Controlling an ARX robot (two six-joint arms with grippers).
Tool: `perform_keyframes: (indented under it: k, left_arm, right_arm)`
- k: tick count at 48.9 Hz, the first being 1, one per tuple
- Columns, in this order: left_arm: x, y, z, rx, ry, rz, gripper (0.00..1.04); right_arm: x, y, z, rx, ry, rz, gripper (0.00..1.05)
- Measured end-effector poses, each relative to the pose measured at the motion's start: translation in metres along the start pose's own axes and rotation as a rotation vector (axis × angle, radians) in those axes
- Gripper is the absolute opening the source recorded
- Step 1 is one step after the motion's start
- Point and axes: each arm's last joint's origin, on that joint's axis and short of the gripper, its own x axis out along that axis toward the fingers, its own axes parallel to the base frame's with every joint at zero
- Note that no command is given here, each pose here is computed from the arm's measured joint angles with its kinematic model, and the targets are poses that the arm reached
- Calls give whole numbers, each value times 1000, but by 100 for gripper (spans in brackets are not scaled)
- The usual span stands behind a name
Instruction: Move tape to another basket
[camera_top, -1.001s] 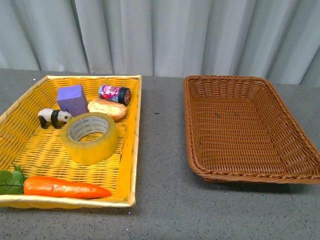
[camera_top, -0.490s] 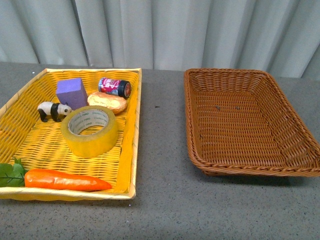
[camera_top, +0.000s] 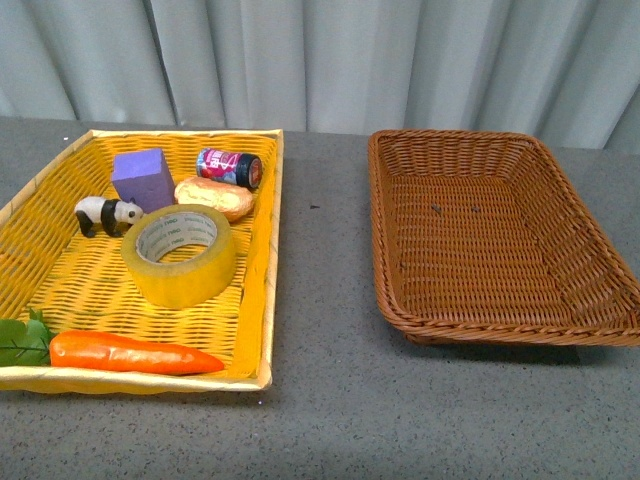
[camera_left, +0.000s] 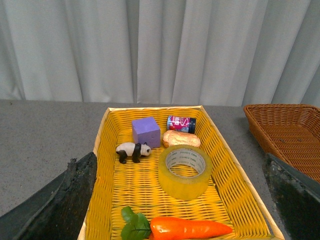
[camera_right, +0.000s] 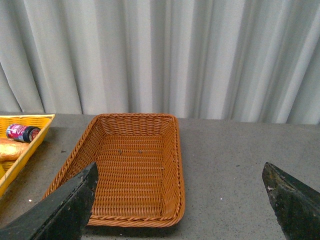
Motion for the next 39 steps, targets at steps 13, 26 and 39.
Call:
perform_keyframes:
  k: [13, 26, 39]
  left_arm:
    - [0, 0, 0, 0, 0, 0, 98]
    - [0, 0, 0, 0, 0, 0, 98]
    - [0, 0, 0, 0, 0, 0, 98]
  right_arm:
    - [0, 0, 0, 0, 0, 0, 96]
    - [0, 0, 0, 0, 0, 0, 96]
    - [0, 0, 0, 0, 0, 0, 96]
